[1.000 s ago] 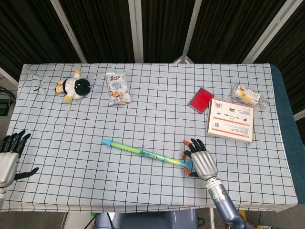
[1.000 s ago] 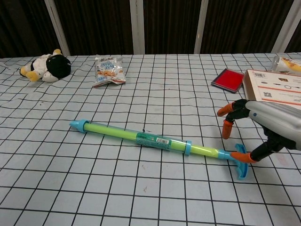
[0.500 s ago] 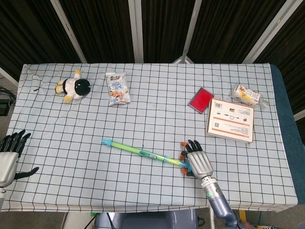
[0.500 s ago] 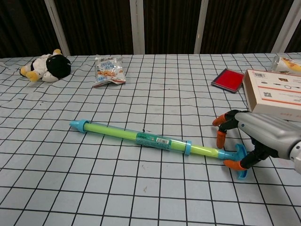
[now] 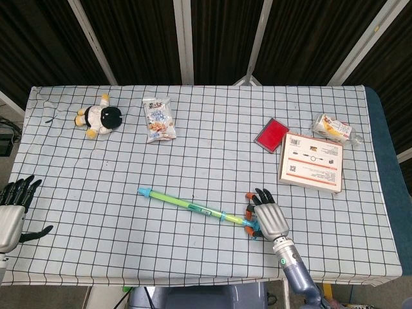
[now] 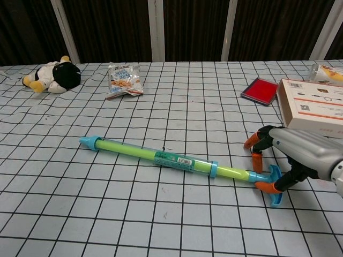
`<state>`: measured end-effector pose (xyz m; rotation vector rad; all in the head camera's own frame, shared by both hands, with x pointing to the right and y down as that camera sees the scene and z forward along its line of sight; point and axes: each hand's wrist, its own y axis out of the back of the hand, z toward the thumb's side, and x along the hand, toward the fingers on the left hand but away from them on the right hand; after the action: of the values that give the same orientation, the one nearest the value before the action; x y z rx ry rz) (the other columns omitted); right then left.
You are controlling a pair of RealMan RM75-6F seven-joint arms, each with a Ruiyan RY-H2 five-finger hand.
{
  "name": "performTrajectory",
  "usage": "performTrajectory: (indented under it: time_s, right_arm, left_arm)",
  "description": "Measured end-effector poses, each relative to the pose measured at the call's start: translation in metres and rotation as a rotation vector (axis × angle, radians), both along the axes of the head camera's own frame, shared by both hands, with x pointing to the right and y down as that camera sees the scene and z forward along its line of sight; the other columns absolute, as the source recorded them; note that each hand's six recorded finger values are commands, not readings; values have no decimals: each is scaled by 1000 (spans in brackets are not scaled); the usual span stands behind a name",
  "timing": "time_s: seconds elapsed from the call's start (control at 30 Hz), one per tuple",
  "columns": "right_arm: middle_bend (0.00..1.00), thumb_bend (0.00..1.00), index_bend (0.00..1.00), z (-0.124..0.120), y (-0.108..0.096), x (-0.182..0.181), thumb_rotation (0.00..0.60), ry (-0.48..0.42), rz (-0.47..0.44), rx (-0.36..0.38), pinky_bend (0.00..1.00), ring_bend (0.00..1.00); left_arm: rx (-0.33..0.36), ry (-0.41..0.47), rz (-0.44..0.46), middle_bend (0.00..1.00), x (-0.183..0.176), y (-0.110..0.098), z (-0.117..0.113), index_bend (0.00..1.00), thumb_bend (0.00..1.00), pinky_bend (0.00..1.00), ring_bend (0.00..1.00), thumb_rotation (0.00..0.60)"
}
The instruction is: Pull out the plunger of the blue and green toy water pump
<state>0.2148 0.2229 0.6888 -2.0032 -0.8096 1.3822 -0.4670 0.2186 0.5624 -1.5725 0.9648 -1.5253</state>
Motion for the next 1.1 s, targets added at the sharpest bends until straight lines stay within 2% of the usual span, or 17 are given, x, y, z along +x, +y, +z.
performTrajectory:
  time_s: [0.27,0.43,0.5,0.67,0.83,0.93,1.1]
  right_arm:
    - [230,434,647,-2,-5,5,600,18,-42,3,0,0]
    - [230,434,648,-3,-14,12,600,22,-45,8,0,0]
    - [230,434,648,-4,-17,14,600,22,-42,10,0,0]
    - [230,434,648,-7,-22,19,600,17,-32,14,0,0]
    - [230,435,648,-9,-23,20,600,10,-23,11,0,0]
    - [230,434,648,-10,-23,18,600,7,-25,11,0,0]
    - [233,434,648,-11,-22,16,600,8,-29,14,0,0]
  left_arm:
    - [-1,-11,16,0,4,-2,0,0,16,0,0,600]
    - [-17,10,18,0,12,-9,-1,10,70,0,0,600]
    - [-28,15,17,0,16,-18,-1,46,93,0,0,600]
    - [-50,-7,38,29,22,-38,4,227,163,0,0,600]
    - [-82,-54,89,75,37,-65,16,318,227,0,0,600]
    - [-97,-71,127,86,52,-77,26,345,230,0,0,600]
    - [-135,-66,172,91,82,-86,48,350,243,0,0,600]
